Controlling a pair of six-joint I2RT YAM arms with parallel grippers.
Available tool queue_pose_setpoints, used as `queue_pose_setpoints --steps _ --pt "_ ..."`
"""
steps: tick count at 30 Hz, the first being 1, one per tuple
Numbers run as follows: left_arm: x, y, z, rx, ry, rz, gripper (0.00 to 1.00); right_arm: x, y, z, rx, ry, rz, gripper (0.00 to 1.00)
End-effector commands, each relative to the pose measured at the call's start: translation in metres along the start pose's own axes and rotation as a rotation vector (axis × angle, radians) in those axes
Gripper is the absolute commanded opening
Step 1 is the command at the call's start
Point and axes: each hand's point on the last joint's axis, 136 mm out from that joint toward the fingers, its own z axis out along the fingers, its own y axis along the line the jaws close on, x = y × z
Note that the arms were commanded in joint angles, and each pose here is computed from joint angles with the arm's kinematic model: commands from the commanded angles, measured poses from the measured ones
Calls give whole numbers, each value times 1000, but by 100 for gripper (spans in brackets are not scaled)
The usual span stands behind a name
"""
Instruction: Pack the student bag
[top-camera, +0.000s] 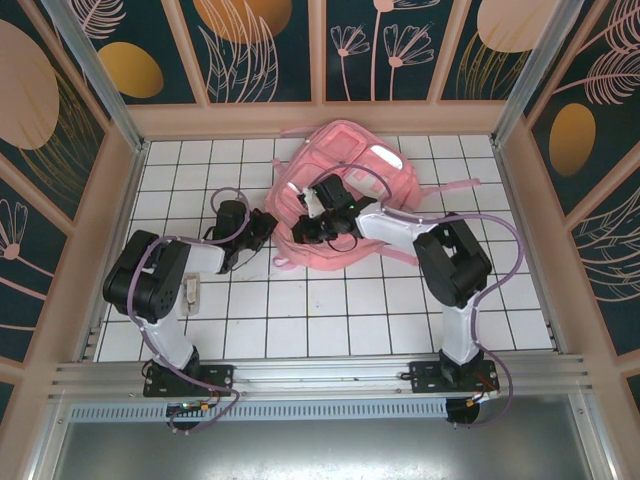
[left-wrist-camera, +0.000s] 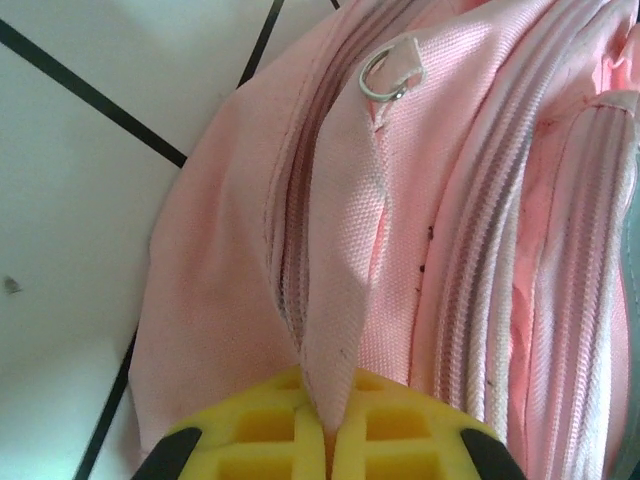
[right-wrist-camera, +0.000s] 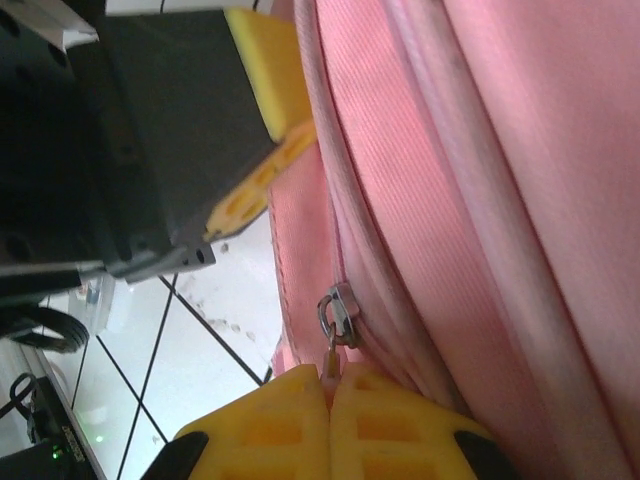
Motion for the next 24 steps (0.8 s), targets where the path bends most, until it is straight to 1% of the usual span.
queue_pose_setpoints --steps 1,3,5,7,10,14,16,17,19,21,24 --pt "-39 -30 1 65 -148 30 0 49 11 -24 -28 151 48 0" --pt "-49 -32 -3 56 -181 42 0 76 0 -30 15 226 81 0" --pt "-57 -34 -5 50 -207 50 0 99 -15 -39 83 275 112 0" --pt "-64 -37 -7 49 -221 57 0 117 -39 -47 192 301 130 0" --pt "-68 -42 -9 57 -226 65 0 125 -81 -67 377 292 161 0" --pt "-70 -44 -15 46 -228 88 0 104 -129 -106 635 217 133 0" --pt "-69 -39 -16 28 -219 101 0 88 -154 -132 799 172 99 0" --pt "-70 -45 -21 39 -222 112 0 79 -163 -144 870 150 80 0" --pt "-70 -45 -26 32 -225 129 0 61 -181 -167 1018 100 36 0" --pt "-71 -44 -29 22 -228 142 0 45 -193 -183 1127 63 -11 0" --pt "-74 -43 -34 6 -238 161 0 15 -214 -209 1252 -13 -32 0"
